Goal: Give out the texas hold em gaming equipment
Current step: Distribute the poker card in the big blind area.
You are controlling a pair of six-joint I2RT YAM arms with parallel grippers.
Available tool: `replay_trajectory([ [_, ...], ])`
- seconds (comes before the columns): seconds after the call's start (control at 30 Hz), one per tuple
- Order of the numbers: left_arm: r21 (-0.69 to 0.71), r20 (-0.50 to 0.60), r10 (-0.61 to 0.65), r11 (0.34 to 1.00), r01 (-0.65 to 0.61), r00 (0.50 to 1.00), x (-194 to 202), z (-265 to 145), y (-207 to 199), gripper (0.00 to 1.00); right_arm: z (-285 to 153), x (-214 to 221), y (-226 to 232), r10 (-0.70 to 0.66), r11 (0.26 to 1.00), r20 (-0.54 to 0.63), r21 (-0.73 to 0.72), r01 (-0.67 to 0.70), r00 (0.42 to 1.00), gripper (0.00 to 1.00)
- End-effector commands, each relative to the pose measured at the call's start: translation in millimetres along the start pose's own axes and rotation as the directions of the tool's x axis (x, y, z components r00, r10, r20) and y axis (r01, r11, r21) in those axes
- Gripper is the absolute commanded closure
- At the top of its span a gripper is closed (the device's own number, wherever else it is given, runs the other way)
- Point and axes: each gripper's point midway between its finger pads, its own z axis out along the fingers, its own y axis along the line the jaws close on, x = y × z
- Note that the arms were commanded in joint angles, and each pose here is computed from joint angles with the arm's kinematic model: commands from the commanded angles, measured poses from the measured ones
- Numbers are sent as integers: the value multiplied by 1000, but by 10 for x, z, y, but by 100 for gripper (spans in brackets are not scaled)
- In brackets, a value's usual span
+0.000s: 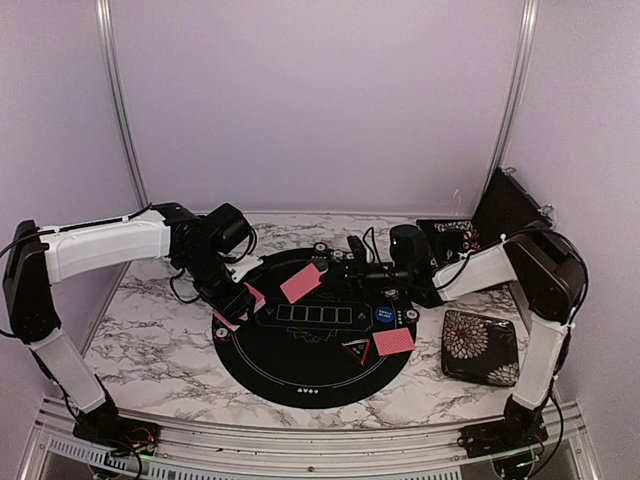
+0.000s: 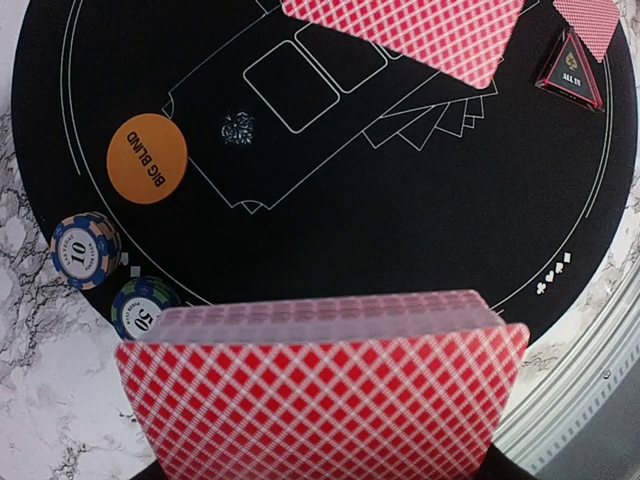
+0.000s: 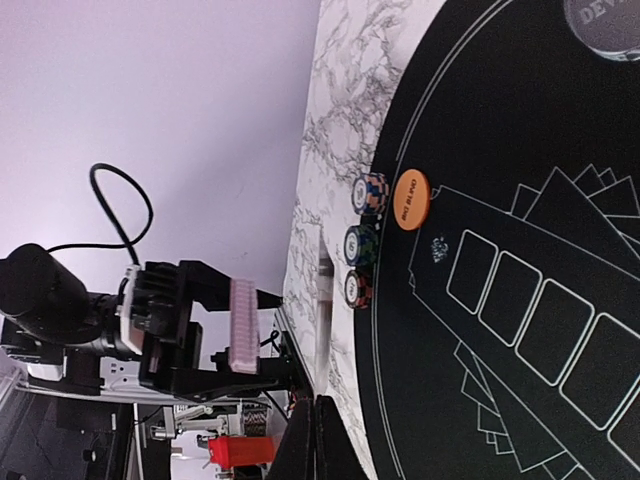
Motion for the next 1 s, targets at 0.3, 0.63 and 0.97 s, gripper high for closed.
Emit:
replay_trajectory([
  [0.3,-14,61,-27,1000,28,998,-9,-174,90,45,602,147,-230,-21,999,-89,25,23,996,100],
  [0.63,-11,57,-31,999,32,998,-21,-153,99,45,1020,444,-249,-28,999,-181,25,33,983,100],
  [0.97,-9,54,-32,999,32,998,-10,-148,99,45,1208,729,-273,-24,999,-251,28,32,968,100],
])
